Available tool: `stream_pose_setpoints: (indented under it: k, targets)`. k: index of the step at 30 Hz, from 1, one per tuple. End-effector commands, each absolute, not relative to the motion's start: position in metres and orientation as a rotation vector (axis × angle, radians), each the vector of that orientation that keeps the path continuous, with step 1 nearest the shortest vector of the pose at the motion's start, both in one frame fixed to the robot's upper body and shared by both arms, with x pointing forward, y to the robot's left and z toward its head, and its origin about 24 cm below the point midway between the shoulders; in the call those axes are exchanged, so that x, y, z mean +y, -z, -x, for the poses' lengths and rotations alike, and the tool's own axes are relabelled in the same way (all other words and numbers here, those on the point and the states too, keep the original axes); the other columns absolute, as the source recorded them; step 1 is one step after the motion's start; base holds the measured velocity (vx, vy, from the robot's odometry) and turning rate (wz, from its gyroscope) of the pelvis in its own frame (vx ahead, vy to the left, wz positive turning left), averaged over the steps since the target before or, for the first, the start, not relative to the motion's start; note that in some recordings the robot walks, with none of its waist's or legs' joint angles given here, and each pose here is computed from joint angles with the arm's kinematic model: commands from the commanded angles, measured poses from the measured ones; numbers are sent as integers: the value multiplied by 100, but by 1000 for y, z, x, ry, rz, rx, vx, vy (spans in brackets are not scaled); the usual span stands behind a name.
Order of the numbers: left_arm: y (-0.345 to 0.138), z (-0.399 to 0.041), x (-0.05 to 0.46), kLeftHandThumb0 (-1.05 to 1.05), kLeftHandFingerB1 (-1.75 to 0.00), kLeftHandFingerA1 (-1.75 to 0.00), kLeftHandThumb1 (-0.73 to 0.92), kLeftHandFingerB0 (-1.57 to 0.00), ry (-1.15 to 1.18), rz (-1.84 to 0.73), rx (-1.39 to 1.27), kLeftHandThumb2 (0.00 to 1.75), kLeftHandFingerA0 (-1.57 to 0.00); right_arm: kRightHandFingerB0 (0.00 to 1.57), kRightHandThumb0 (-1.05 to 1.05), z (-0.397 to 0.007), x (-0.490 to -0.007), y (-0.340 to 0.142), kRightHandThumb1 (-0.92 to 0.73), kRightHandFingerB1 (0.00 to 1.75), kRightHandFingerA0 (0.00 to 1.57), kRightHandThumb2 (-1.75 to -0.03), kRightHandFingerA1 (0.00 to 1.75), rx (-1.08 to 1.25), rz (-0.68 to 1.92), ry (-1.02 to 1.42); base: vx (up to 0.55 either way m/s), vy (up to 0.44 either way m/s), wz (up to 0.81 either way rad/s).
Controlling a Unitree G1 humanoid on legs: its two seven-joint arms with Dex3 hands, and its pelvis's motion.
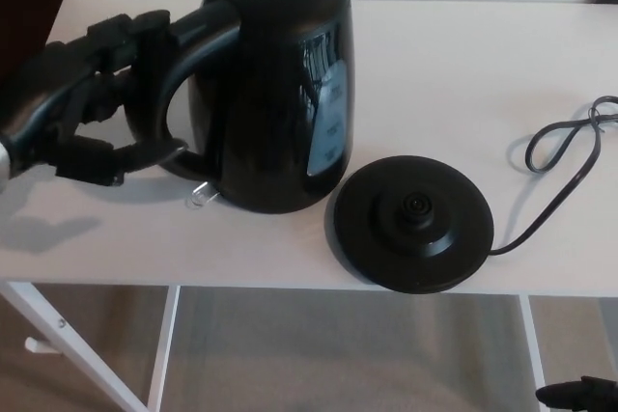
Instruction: The robot walk towards a table in front and uses its left hand to pick up the pot from the base and places it on the table
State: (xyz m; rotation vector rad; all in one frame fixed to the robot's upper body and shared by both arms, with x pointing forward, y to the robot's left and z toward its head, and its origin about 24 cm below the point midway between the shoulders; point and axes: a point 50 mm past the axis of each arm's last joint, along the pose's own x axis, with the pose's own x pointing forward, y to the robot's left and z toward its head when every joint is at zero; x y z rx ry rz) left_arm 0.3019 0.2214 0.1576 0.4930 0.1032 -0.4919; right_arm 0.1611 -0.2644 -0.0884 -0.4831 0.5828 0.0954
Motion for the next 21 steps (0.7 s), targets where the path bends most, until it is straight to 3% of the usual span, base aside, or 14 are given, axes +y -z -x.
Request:
stream_pose_setpoints:
  k: [1, 7, 11, 13, 17, 21]
  targets:
    - [-169, -291, 228, -88, 0, 0, 52, 0, 661, -451, 119, 55, 0, 69, -45, -155, -273, 88, -55, 50, 86, -57, 54, 607, 514, -78, 0, 0, 0]
    - [-213, -273, 270, -100, 0, 0, 51, 0, 561, -348, -75, 63, 0, 68, -42, -159, -271, 88, -55, 49, 85, -57, 54, 607, 508, -78, 0, 0, 0]
    - [-231, -257, 292, -103, 0, 0, 57, 0, 501, -316, -154, 60, 0, 68, -44, -156, -271, 89, -55, 49, 85, -57, 53, 616, 524, -91, 0, 0, 0]
    - [-242, -225, 333, -102, 0, 0, 52, 0, 389, -255, -191, 62, 0, 68, -46, -147, -269, 95, -57, 48, 85, -57, 52, 645, 533, -115, 0, 0, 0]
    - [-241, -210, 349, -99, 0, 0, 54, 0, 357, -210, -217, 59, 0, 68, -45, -146, -267, 97, -57, 48, 85, -57, 53, 651, 534, -121, 0, 0, 0]
    - [-169, -118, 393, -97, 0, 0, 54, 0, 126, -77, -103, 59, 0, 68, -45, -130, -272, 104, -57, 48, 84, -57, 52, 710, 534, -133, 0, 0, 0]
